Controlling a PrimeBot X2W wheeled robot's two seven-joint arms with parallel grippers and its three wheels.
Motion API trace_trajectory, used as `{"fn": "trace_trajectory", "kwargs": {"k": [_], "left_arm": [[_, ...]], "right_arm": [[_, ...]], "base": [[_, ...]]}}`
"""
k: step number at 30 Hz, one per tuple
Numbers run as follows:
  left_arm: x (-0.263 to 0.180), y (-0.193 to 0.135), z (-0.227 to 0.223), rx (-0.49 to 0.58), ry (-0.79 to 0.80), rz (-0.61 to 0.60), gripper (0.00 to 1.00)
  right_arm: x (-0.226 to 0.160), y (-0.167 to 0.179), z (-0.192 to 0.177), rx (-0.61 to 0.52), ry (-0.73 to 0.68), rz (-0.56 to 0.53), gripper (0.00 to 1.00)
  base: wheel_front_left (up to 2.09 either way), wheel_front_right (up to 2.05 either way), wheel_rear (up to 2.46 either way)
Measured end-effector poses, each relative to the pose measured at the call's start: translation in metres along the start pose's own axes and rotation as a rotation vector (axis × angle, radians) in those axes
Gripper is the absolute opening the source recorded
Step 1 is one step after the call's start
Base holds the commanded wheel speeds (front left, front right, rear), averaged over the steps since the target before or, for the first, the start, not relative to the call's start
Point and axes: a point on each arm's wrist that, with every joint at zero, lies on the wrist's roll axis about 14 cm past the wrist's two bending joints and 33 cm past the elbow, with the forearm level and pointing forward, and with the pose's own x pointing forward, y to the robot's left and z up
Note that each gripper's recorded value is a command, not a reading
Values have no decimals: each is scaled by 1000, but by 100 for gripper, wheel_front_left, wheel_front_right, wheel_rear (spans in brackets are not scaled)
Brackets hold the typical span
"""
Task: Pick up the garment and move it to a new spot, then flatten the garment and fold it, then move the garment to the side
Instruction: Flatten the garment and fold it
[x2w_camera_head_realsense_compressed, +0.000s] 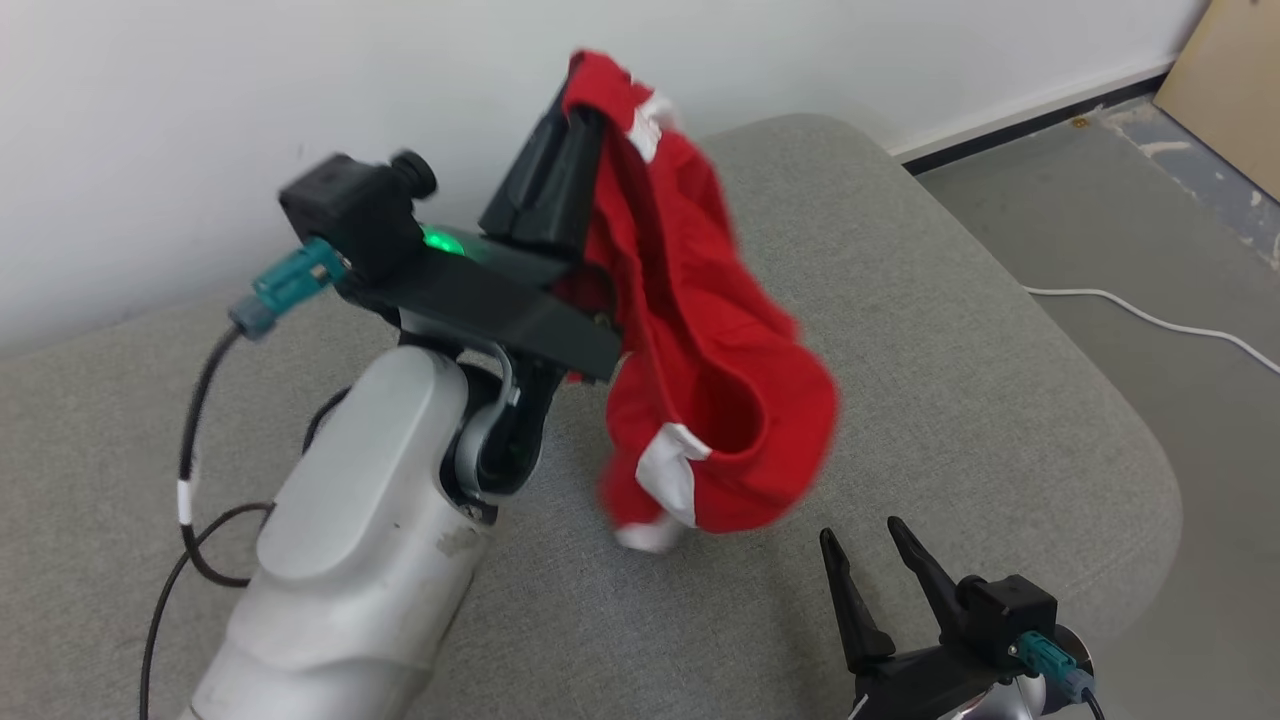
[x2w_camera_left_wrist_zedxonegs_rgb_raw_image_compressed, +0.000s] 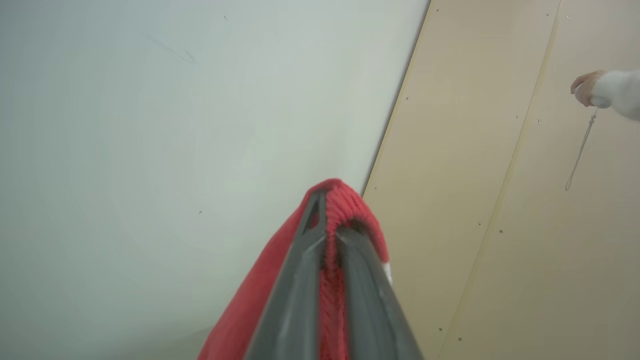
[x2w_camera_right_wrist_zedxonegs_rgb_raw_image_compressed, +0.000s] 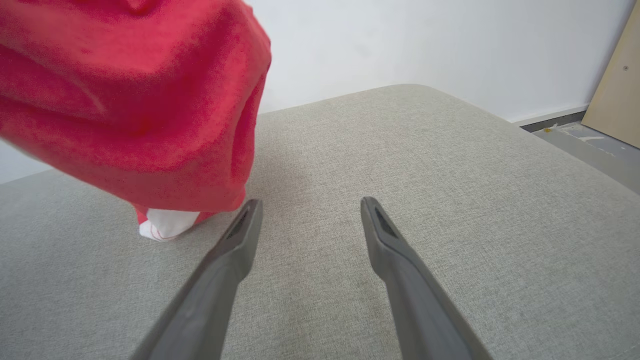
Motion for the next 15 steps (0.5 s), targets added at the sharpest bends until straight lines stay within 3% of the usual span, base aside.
{"fn": "trace_trajectory", "kwargs": {"k": [6,9,13,15], "left_arm": [[5,33,17,-95,-62,141,0],[-17,69,-8,-1,20,259,0],[-82,132,-57,96,208,468,0],[-115,157,-69,122,277,557,48]], "right_arm": [[1,-1,-6,7,19,-4,100],[5,6,-7,10,22,18,100],[12,18,-10,6,30,55,100],[16,24,-10,5,31,74,100]], "base": [[0,0,0],[0,0,0],[0,0,0],[0,0,0]]}}
